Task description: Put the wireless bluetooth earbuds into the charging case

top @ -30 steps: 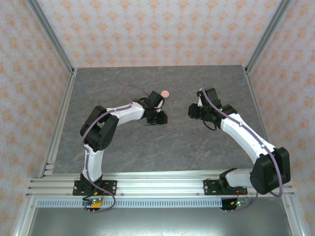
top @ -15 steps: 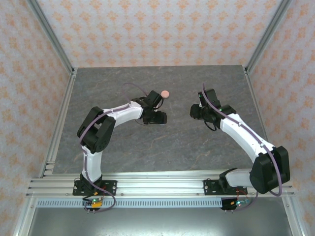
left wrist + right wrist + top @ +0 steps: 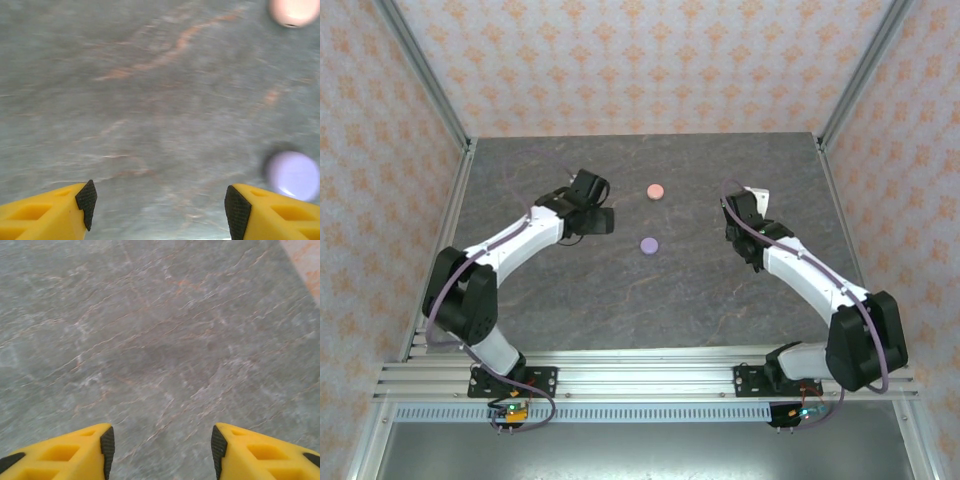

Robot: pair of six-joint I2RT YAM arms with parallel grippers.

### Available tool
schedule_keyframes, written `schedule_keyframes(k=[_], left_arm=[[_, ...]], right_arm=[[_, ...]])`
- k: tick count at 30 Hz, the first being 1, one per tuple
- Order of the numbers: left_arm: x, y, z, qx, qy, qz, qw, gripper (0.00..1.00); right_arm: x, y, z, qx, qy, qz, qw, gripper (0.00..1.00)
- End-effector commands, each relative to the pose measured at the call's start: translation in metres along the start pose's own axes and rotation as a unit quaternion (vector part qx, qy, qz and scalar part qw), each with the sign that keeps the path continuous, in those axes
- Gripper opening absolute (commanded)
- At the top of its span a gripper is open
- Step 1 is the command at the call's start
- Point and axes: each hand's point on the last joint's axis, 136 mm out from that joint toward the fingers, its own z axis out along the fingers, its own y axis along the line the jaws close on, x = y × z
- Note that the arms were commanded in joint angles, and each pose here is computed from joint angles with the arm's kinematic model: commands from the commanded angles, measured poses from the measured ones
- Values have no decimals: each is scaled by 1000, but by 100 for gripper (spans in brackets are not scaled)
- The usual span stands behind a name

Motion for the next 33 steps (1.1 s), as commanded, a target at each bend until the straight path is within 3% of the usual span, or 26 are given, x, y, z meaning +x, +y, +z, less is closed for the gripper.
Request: schedule_keyframes(k=[1,11,18,22,33], left_arm=[[-10,48,-17,-97,-43,28,994,75],[-24,107,-39,-193,-166,54,966,86],[-19,132,-24,-216,-177,52,959,94],[-17,140,-13,-197,-190,38,961,95],[-6,127,1,-79,-289,38,953,96]], right_arm=[[-13,-13,12,52,-40,-15,998,58],[-15,-22,46,11,-49,16,999,62],[-12,-26,61,-51,-81,46,994,62],[-13,-26,60,-90,-132,54,986,63],[-11,-44,63,-105,-191,73,973,65]])
